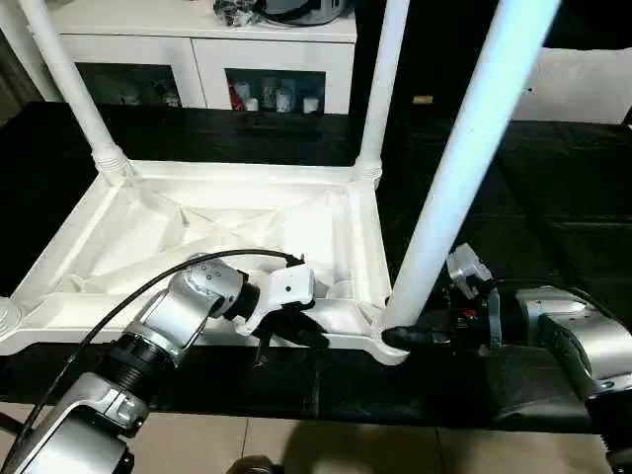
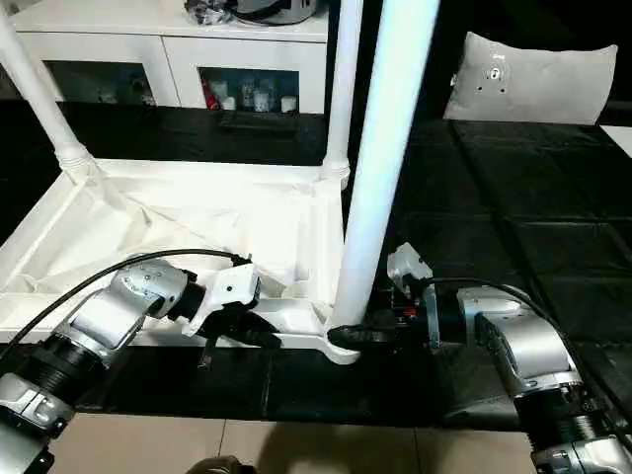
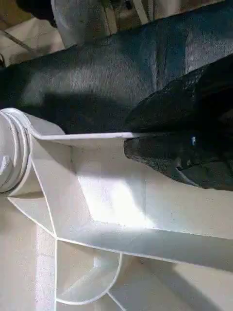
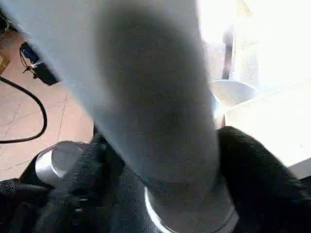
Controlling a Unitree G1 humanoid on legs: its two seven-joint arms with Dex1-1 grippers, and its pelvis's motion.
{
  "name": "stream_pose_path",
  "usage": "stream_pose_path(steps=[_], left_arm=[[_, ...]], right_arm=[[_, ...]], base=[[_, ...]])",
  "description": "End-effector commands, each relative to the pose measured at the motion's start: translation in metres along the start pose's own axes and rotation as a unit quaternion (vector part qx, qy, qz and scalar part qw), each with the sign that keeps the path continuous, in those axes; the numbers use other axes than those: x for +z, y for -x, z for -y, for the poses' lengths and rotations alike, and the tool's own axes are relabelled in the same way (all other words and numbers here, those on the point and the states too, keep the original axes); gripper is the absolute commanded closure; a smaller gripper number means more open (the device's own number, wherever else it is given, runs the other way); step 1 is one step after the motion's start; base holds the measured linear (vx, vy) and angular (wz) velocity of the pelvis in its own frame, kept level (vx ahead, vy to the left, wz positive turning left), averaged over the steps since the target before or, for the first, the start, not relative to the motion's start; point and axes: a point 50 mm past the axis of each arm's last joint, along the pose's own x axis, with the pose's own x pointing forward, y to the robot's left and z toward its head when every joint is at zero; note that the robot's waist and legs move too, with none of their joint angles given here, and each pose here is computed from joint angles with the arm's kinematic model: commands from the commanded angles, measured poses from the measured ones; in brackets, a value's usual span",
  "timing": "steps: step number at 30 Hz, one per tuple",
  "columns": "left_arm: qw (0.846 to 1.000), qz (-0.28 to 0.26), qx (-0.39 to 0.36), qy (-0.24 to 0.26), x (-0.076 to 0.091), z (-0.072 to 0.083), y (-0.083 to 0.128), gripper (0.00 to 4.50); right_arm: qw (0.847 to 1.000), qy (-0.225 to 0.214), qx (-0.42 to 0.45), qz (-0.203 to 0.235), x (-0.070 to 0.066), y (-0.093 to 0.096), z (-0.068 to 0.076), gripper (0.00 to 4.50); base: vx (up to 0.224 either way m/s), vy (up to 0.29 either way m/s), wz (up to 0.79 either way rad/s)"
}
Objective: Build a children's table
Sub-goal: Rotate leg to tighten
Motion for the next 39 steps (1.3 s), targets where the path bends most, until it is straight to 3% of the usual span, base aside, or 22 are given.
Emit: stream_pose_path(steps=[1, 7, 13, 16, 20, 22, 24, 27, 33, 39], left_arm=[[1.0, 0.002, -0.026, -0.017, 0.005, 0.004, -0.006, 4.5], [1.0, 0.006, -0.019, -0.005, 0.004, 0.005, -0.007, 4.5], [0.995, 0.043, 0.074, 0.049, 0.016, -0.012, -0.016, 4.5], [0.987, 0.051, 0.13, 0.084, 0.021, -0.022, -0.021, 4.5], [0.957, 0.065, 0.24, 0.15, 0.031, -0.04, -0.033, 4.5], [0.951, 0.067, 0.259, 0.158, 0.032, -0.043, -0.034, 4.5], [0.939, 0.08, 0.285, 0.176, 0.037, -0.046, -0.039, 4.5], [0.938, 0.085, 0.288, 0.174, 0.041, -0.046, -0.042, 4.5], [0.954, 0.078, 0.257, 0.131, 0.039, -0.041, -0.04, 4.5], [0.968, 0.067, 0.22, 0.099, 0.03, -0.035, -0.032, 4.5]], right_arm=[[1.0, 0.002, 0.022, 0.005, 0.003, 0.0, -0.005, 1.81], [1.0, -0.006, 0.022, 0.019, 0.003, -0.005, -0.008, 2.19], [0.994, -0.009, -0.098, 0.047, 0.007, -0.024, 0.008, 2.33], [0.98, -0.034, -0.188, 0.063, 0.01, -0.033, 0.023, 2.39], [0.929, -0.098, -0.349, 0.073, 0.01, -0.045, 0.049, 2.42], [0.922, -0.099, -0.366, 0.075, 0.01, -0.046, 0.051, 2.42], [0.922, -0.088, -0.363, 0.102, 0.014, -0.052, 0.051, 2.42], [0.919, -0.093, -0.366, 0.112, 0.015, -0.053, 0.051, 1.76], [0.929, -0.071, -0.342, 0.126, 0.017, -0.046, 0.046, 1.34], [0.95, -0.019, -0.29, 0.111, 0.015, -0.028, 0.04, 0.85]], base=[[0.0, 0.0, 0.0], [0.0, 0.0, 0.0], [0.0, 0.0, 0.0], [0.0, 0.0, 0.0], [0.0, 0.0, 0.0], [0.0, 0.0, 0.0], [0.0, 0.0, 0.0], [0.0, 0.0, 0.0], [0.0, 0.0, 0.0], [0.0, 0.0, 0.0]])
